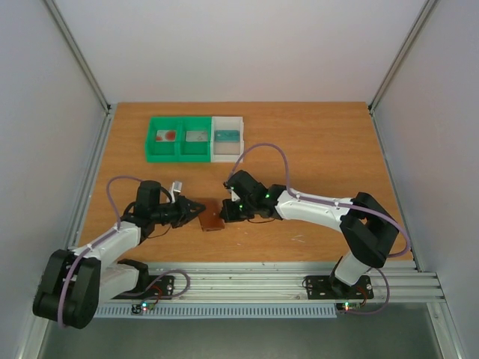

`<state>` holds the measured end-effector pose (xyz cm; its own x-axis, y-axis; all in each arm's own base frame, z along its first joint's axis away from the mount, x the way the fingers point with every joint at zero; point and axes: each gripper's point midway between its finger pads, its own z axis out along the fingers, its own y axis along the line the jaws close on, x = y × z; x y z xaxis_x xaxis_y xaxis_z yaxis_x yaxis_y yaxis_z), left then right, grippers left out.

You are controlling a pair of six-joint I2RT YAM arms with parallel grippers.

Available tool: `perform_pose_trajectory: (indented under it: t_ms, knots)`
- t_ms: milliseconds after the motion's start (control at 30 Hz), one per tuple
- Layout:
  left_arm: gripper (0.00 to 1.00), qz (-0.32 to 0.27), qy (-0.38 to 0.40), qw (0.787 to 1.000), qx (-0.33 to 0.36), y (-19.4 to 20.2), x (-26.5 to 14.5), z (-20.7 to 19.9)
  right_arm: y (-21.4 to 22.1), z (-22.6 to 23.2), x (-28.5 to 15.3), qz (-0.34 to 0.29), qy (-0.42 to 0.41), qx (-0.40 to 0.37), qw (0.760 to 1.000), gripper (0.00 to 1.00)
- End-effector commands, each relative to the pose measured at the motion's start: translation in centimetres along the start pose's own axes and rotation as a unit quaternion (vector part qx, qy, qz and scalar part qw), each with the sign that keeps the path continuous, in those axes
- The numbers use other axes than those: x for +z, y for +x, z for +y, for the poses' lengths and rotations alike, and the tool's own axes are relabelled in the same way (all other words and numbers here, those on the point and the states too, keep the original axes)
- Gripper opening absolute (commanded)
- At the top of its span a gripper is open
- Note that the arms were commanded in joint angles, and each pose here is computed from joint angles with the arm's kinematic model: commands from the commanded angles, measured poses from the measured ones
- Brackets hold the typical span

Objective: Take the credit cards out of the card holder

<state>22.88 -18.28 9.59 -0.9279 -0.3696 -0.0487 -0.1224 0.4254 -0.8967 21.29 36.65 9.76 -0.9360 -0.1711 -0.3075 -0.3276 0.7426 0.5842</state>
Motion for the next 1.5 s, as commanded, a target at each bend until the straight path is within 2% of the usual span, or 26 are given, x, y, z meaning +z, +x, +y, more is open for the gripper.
perform_pose_trajectory:
  t_ms: [0, 333, 700, 867, 1100, 1467]
  knots:
    - [0.00, 0.008, -0.005, 1.000, 0.019, -0.1, 0.2, -0.1, 0.2, -2.2, -0.5, -0.010, 0.040, -0.005, 0.999, 0.01]
    - [0.01, 0.011, -0.019, 1.000, 0.014, -0.3, 0.8, 0.9, 0.5, -2.8, -0.3, -0.007, 0.041, -0.001, 0.999, 0.01]
    - [0.45, 0.011, -0.048, 0.999, 0.007, -0.4, 1.0, 2.2, 0.5, -4.7, -0.9, -0.012, 0.059, 0.009, 0.998, 0.01]
    - [0.58, 0.005, -0.071, 0.997, 0.015, -0.5, 0.3, 2.1, 0.7, -5.7, -1.8, -0.016, 0.073, 0.009, 0.997, 0.01]
    - [0.67, -0.006, -0.077, 0.996, 0.037, -0.5, -0.6, 1.3, 0.9, -5.6, -3.5, -0.025, 0.072, 0.013, 0.997, 0.01]
    - [0.69, 0.011, -0.029, 0.999, 0.025, 0.0, 0.3, 0.6, 0.3, -0.1, -3.6, -0.020, -0.071, 0.021, 0.997, 0.01]
